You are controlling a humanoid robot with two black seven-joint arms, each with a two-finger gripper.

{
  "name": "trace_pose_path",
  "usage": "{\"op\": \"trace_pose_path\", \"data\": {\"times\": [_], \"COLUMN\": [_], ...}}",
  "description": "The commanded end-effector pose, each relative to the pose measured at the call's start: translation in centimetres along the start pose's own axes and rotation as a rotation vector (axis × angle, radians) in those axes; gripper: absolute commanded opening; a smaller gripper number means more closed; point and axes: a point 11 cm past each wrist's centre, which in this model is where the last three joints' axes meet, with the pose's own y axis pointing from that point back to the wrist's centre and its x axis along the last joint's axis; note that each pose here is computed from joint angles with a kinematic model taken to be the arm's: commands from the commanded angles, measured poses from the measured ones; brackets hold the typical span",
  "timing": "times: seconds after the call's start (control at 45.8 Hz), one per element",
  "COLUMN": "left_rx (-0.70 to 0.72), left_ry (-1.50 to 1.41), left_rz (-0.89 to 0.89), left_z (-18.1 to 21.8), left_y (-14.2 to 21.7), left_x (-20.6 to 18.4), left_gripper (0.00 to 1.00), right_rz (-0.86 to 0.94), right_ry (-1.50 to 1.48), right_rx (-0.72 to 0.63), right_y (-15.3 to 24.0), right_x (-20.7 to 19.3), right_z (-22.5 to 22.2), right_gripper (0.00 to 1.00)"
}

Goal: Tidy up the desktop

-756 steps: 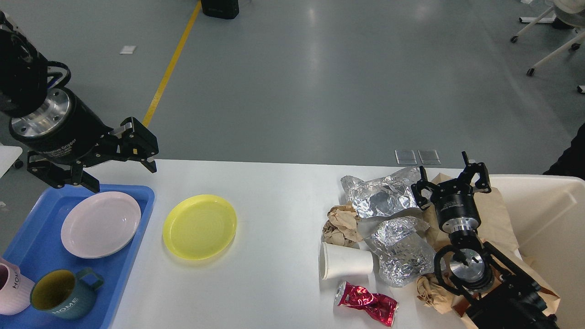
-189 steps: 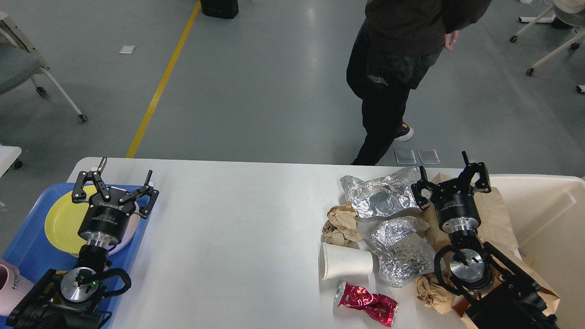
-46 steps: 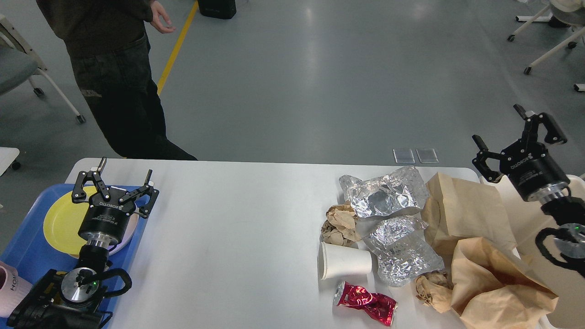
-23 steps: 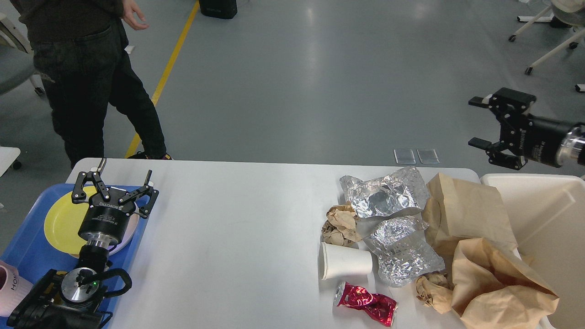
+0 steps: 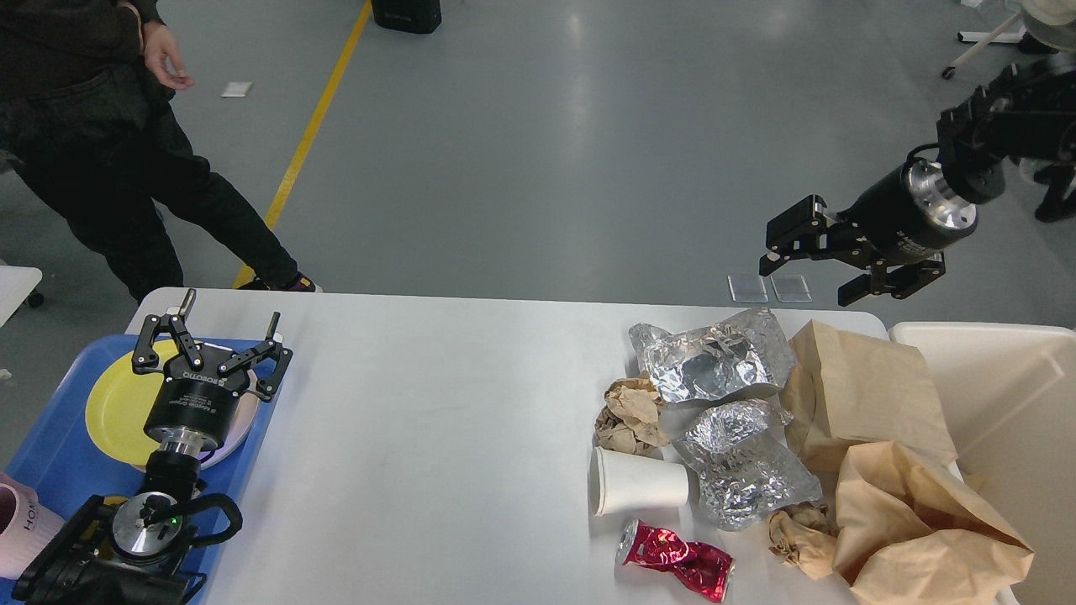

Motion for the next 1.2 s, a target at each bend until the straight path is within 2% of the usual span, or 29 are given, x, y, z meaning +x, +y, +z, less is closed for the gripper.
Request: {"op": "trace_pose_path", "data": {"times": [0.0, 0.066, 0.109, 0.328, 0.437, 0.48, 0.524, 0.721, 0.874, 0.983, 1.092, 1.179], "left_rx": [0.0, 0.0, 0.0, 0.0, 0.0, 0.0, 0.0, 0.001, 0.002, 0.002, 0.001, 0.002], "left_ry": [0.0, 0.0, 0.0, 0.0, 0.0, 0.0, 0.0, 0.0, 0.0, 0.0, 0.0, 0.0], "left_rz": [0.001, 0.001, 0.001, 0.001, 0.0, -0.002, -0.002, -0.002, 0.001, 0.0, 0.0, 0.0], "left_z": [0.0, 0.0, 0.0, 0.0, 0.0, 0.0, 0.0, 0.0, 0.0, 0.0, 0.0, 0.0], "left_y": [0.0, 0.0, 0.0, 0.0, 0.0, -0.1, -0.1, -0.1, 0.0, 0.0, -0.1, 0.0], "left_x": [0.0, 0.0, 0.0, 0.0, 0.0, -0.1, -0.1, -0.1, 0.0, 0.0, 0.0, 0.0], "left_gripper": [0.97, 0.97, 0.97, 0.97, 0.97, 0.97, 0.97, 0.97, 0.97, 0.97, 0.97, 0.97], "right_rz": [-0.082, -0.091, -0.099, -0.078, -0.093, -0.079, -0.073, -0.084, -0.162, -0.161, -0.151, -0.163], "right_ry": [0.059, 0.08, 0.087, 0.023, -0.052, -0.092, -0.113, -0.126, -0.143, -0.203, -0.323, -0.388], "right_rx": [-0.28, -0.395, -0.42, -0.329, -0.278, -0.177, -0.148, -0.174, -0.237, -0.216, -0.185, -0.241], "right_y": [1.7, 3.3, 4.4, 9.9, 9.8, 9.6, 9.7, 9.5, 7.1, 5.0, 1.5, -2.1], "right_x": [-3.5, -4.8, -5.7, -9.9, -10.5, -10.4, -10.4, -10.5, -11.3, -11.6, -12.4, -13.8], "right_z": [0.6, 1.1, 1.1, 1.2, 2.0, 1.9, 2.1, 2.9, 5.1, 7.0, 10.8, 13.9], "right_gripper": [1.0, 1.0, 1.0, 1.0, 1.0, 1.0, 1.0, 1.0, 1.0, 1.0, 1.0, 1.0]}}
